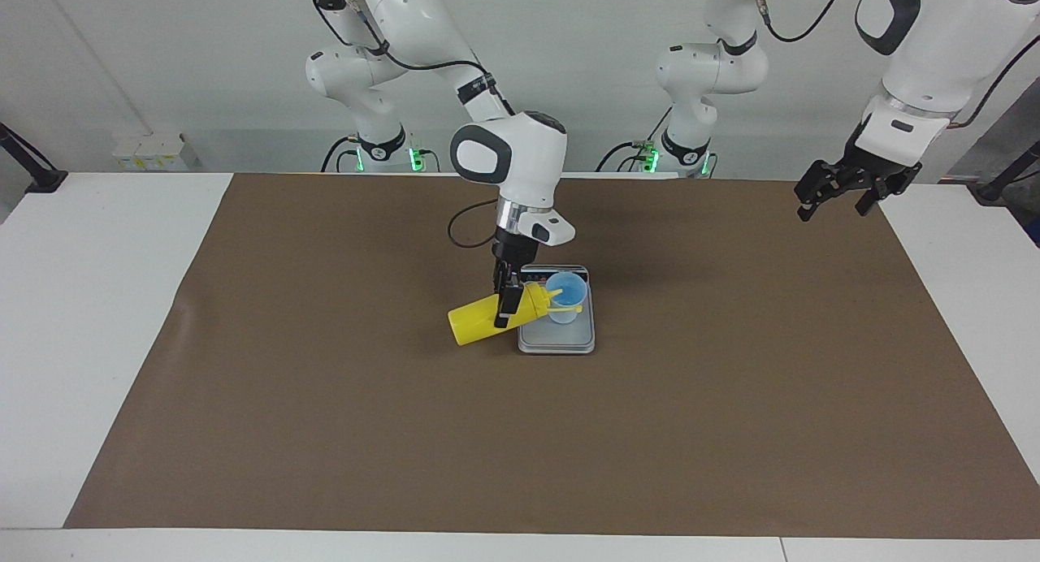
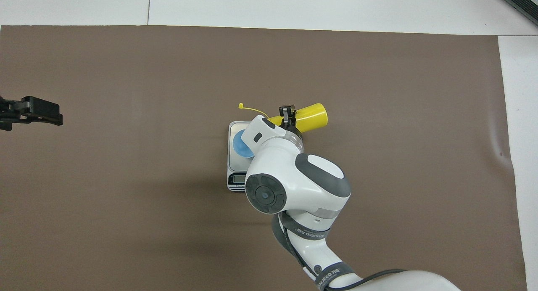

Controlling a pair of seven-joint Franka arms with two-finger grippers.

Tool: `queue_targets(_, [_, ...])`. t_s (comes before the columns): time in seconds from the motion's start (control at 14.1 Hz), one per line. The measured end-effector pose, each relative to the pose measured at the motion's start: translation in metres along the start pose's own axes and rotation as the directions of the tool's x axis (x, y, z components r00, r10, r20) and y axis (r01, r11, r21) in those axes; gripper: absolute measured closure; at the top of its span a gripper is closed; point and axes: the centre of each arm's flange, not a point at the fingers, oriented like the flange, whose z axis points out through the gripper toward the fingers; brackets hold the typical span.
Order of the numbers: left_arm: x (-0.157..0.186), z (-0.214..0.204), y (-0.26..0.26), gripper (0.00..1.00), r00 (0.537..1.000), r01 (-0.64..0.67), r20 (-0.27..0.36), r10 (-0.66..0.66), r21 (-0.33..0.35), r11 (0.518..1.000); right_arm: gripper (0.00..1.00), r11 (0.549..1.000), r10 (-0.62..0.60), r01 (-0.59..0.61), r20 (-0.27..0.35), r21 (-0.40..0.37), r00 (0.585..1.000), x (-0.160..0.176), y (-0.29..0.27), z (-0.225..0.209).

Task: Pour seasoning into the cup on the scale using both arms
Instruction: 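Tilt the yellow bottle over the blue cup with the right gripper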

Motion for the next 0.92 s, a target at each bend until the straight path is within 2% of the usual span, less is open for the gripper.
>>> queue_targets(0.07, [0.000, 0.000, 0.000, 0.00, 1.000, 0.000, 0.000, 0.000, 0.000, 1.000, 0.45, 1.000, 0.002, -0.002, 0.005, -0.010, 1.000, 0.001, -0.002, -0.001])
queue_targets(0.57, [0.000, 0.000, 0.000, 0.00, 1.000, 0.000, 0.000, 0.000, 0.000, 1.000, 0.45, 0.992, 0.022, -0.016, 0.050, -0.126, 0.999, 0.011, -0.028, -0.010])
queue_targets(0.92, [0.000, 0.000, 0.000, 0.00, 1.000, 0.000, 0.000, 0.000, 0.000, 1.000, 0.45, 0.983, 0.031, -0.018, 0.068, -0.181, 0.997, 0.007, -0.039, -0.012])
